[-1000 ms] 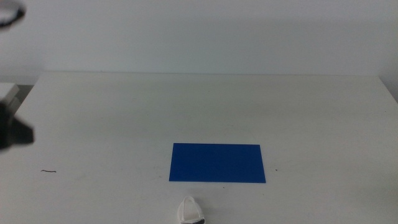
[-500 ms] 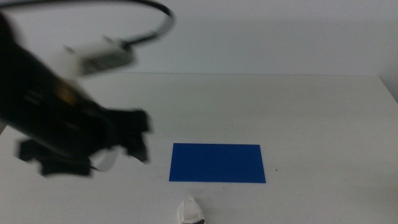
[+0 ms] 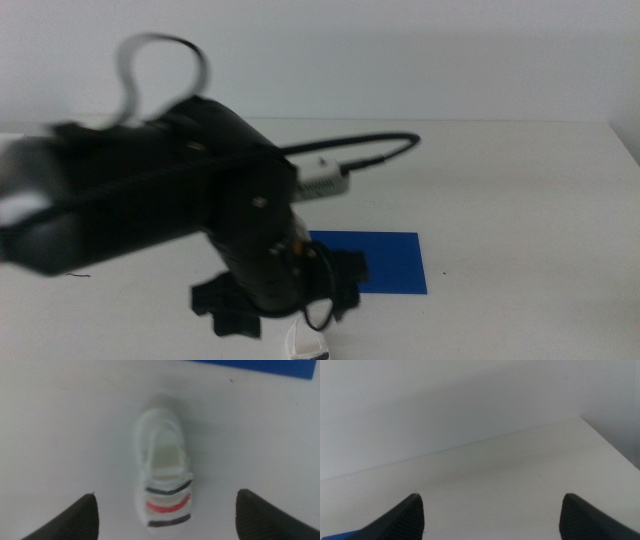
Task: Use one arm to grab the shoe from the table and place it on the mat.
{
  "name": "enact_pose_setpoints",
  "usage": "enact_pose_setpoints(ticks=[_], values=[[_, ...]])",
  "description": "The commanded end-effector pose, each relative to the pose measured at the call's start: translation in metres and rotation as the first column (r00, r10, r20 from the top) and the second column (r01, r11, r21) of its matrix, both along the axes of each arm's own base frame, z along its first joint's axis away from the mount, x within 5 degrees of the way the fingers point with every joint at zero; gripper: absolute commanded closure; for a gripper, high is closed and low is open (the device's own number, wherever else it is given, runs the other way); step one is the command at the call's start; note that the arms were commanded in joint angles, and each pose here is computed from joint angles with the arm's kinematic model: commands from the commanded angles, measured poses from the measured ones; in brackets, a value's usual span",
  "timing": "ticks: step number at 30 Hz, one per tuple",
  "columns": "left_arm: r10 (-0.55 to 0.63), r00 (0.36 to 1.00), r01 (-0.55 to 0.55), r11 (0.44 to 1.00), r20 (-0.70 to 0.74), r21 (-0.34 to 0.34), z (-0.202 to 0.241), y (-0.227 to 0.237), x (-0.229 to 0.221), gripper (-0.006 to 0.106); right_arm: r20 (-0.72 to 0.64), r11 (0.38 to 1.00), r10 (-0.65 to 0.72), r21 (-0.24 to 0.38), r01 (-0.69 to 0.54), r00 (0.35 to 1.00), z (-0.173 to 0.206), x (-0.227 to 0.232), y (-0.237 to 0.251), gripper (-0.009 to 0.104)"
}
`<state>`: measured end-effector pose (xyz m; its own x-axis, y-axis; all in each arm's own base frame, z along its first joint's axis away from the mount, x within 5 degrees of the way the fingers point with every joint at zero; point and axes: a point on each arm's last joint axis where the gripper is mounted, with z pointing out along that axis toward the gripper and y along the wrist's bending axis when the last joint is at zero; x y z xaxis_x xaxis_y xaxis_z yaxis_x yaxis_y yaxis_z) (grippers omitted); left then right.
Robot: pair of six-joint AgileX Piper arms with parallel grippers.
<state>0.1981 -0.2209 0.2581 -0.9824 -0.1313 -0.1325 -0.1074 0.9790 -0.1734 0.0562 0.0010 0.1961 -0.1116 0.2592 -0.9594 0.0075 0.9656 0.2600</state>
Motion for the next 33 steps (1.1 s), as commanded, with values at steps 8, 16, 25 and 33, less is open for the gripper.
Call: enact_pose_setpoints(ticks=[8,16,25,33], values=[[-0.025,0.996,0.021,0.999,-0.089,-0.045,-0.057,-0.015,0.0,0.007,0.012,1.0,0.002,-0.009,-0.002,1.0,0.0,0.0,0.0,0.016],[-0.02,0.996,0.016,0.999,-0.092,-0.045,-0.092,-0.015,0.0,0.008,0.012,1.0,0.002,-0.009,-0.002,1.0,0.0,0.0,0.0,0.016],[-0.05,0.99,0.05,0.999,-0.132,-0.002,-0.096,-0.017,0.0,0.048,0.012,1.0,0.002,-0.009,-0.002,1.0,0.0,0.0,0.0,0.016],[-0.134,0.989,0.141,0.982,-0.058,0.124,-0.041,-0.026,0.03,0.102,0.012,1.0,0.002,-0.009,-0.002,1.0,0.0,0.0,0.0,0.016]])
